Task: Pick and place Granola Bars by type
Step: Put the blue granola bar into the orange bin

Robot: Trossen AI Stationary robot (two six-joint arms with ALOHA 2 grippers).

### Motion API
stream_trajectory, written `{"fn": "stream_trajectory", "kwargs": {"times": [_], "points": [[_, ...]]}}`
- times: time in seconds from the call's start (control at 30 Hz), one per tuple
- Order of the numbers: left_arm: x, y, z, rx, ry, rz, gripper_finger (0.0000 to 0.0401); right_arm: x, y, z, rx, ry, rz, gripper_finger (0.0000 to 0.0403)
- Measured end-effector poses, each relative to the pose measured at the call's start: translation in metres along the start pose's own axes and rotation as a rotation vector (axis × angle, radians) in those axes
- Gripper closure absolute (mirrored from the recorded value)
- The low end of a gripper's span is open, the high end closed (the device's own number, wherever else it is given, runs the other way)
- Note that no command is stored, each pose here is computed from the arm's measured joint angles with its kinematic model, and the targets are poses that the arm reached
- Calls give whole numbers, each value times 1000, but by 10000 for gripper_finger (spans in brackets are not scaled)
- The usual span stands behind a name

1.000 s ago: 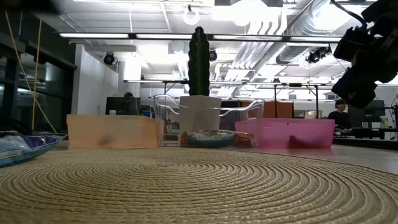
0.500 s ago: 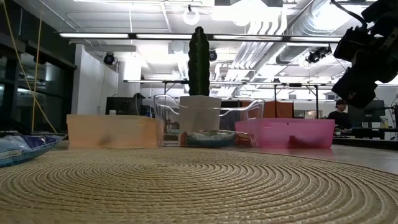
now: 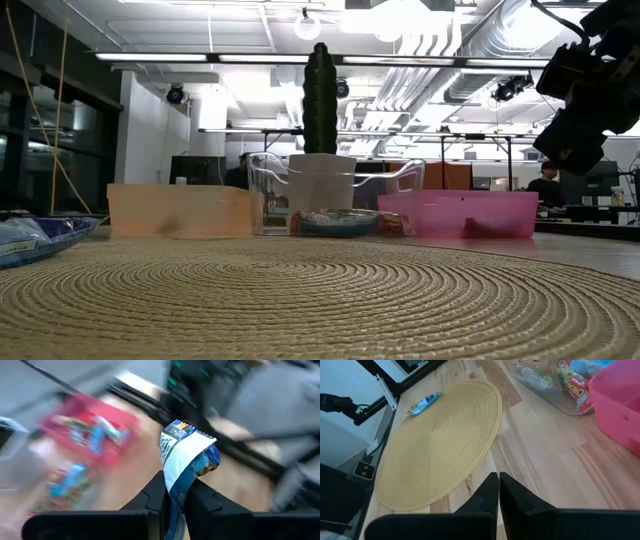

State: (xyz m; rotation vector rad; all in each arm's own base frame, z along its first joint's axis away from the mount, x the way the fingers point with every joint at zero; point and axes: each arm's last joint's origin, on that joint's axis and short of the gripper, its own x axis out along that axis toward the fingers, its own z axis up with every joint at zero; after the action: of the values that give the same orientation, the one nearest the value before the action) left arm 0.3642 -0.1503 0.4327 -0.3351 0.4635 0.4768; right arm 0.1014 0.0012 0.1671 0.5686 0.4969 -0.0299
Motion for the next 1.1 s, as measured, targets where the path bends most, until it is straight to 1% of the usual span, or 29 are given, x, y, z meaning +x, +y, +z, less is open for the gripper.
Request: {"fn": "stream_trajectory", "kwargs": {"times": [0.17, 0.3, 0.47, 0.6, 0.63, 0.67, 0.73, 0.8, 0.97, 1.1], "points": [[2, 26, 22, -114, -164, 196, 357, 0, 0, 0, 0, 3, -2, 402], [11, 49, 34, -188, -219, 323, 357, 0, 0, 0, 0, 2, -1, 402], [18, 88, 47, -238, -187, 457, 357, 0, 0, 0, 1, 2, -1, 402], [15, 125, 51, -264, -123, 609, 357, 0, 0, 0, 1, 2, -1, 402], [15, 133, 52, -290, -116, 640, 357, 0, 0, 0, 0, 3, -1, 402], [17, 140, 56, -312, -129, 651, 357, 0, 0, 0, 0, 3, -1, 402], [13, 156, 64, -306, -105, 673, 357, 0, 0, 0, 1, 1, -1, 402], [12, 173, 73, -342, -117, 704, 357, 0, 0, 0, 0, -1, 1, 402], [22, 215, 85, -370, -86, 815, 357, 0, 0, 1, 0, -1, 1, 402], [41, 251, 82, -409, 34, 883, 357, 0, 0, 1, 0, -3, 2, 402]]}}
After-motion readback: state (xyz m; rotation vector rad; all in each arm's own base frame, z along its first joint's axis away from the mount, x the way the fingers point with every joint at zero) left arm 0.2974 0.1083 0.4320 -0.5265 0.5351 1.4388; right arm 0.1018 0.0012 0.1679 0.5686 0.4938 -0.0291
